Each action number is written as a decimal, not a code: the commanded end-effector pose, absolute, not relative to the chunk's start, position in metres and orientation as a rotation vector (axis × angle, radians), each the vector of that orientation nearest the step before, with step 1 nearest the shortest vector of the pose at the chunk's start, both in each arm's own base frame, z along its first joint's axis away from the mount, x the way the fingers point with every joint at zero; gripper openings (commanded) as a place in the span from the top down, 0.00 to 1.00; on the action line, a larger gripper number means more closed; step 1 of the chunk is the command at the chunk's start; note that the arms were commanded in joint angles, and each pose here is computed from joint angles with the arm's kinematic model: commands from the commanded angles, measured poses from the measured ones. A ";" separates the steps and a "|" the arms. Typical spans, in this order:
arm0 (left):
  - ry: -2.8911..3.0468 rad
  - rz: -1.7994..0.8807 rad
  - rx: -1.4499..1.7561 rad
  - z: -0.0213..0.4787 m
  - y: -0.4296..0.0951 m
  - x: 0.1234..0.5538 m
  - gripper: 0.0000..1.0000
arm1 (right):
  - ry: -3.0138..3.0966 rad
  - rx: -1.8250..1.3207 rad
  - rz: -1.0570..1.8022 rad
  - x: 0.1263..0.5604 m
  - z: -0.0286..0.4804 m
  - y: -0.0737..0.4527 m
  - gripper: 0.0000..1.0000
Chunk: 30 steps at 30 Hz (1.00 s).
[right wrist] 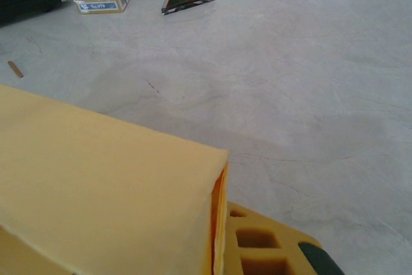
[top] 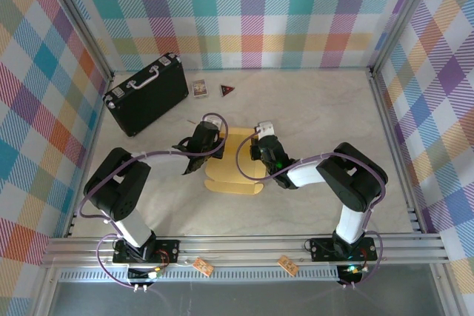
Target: Fold the paper box
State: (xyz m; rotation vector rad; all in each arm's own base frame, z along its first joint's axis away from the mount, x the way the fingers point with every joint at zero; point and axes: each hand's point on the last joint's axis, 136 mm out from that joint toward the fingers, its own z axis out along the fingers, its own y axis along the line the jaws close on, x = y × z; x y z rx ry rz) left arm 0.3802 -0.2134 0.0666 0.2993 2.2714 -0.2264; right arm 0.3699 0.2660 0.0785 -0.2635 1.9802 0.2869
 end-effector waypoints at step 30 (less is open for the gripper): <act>2.298 -0.261 0.201 0.045 -0.204 0.363 0.69 | 1.986 -0.248 0.339 0.369 0.084 0.271 1.00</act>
